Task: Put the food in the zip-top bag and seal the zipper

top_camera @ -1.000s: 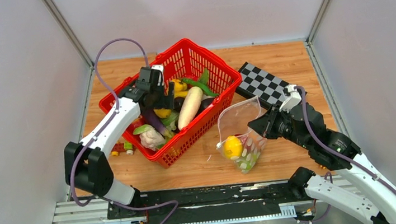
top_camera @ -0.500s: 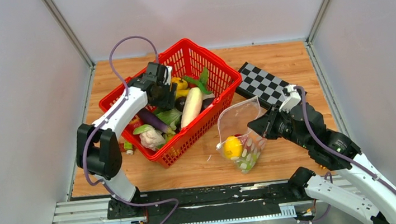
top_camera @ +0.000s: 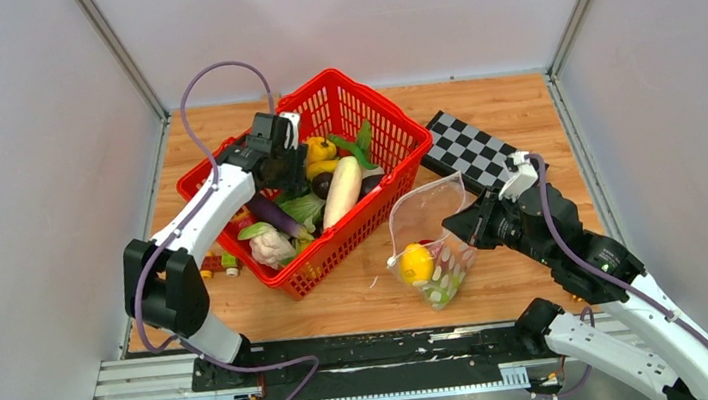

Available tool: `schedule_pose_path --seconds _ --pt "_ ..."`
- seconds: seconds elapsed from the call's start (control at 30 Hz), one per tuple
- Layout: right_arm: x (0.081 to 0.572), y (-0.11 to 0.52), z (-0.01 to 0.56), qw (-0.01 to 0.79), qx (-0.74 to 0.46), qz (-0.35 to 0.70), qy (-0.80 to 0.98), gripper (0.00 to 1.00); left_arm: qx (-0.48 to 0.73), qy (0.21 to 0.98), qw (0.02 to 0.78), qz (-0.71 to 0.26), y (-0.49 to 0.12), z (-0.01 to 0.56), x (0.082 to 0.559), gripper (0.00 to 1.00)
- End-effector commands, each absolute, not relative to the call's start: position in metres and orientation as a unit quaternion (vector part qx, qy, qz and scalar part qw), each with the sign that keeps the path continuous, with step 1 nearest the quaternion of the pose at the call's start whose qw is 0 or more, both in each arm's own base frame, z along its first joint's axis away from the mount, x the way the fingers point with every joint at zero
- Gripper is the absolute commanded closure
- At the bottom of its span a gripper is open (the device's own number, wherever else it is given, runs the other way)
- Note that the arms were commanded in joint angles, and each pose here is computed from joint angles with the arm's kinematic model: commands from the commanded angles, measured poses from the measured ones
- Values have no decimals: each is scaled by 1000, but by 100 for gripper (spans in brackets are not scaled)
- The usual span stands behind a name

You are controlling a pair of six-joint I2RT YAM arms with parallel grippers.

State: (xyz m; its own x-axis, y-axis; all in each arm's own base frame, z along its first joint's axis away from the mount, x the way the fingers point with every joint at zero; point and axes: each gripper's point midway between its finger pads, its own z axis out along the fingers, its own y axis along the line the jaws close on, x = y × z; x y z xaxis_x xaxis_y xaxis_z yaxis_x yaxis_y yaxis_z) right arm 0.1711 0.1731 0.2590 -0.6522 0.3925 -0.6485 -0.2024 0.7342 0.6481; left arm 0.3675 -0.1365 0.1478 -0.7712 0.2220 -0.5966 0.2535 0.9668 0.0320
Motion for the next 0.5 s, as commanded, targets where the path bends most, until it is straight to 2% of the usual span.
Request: schedule_pose_path --seconds 0.0,0.07,0.3,0.47 --pt "175 179 273 430 50 380 818 97 88 931 353 -11 -130 157 384 27" --pt "175 179 274 430 49 379 818 97 69 932 355 -13 -131 153 388 15" --pt "175 175 275 434 52 372 819 97 22 938 347 -6 -131 136 397 13" --pt "174 173 276 435 53 369 819 97 48 944 323 39 -117 116 393 11"
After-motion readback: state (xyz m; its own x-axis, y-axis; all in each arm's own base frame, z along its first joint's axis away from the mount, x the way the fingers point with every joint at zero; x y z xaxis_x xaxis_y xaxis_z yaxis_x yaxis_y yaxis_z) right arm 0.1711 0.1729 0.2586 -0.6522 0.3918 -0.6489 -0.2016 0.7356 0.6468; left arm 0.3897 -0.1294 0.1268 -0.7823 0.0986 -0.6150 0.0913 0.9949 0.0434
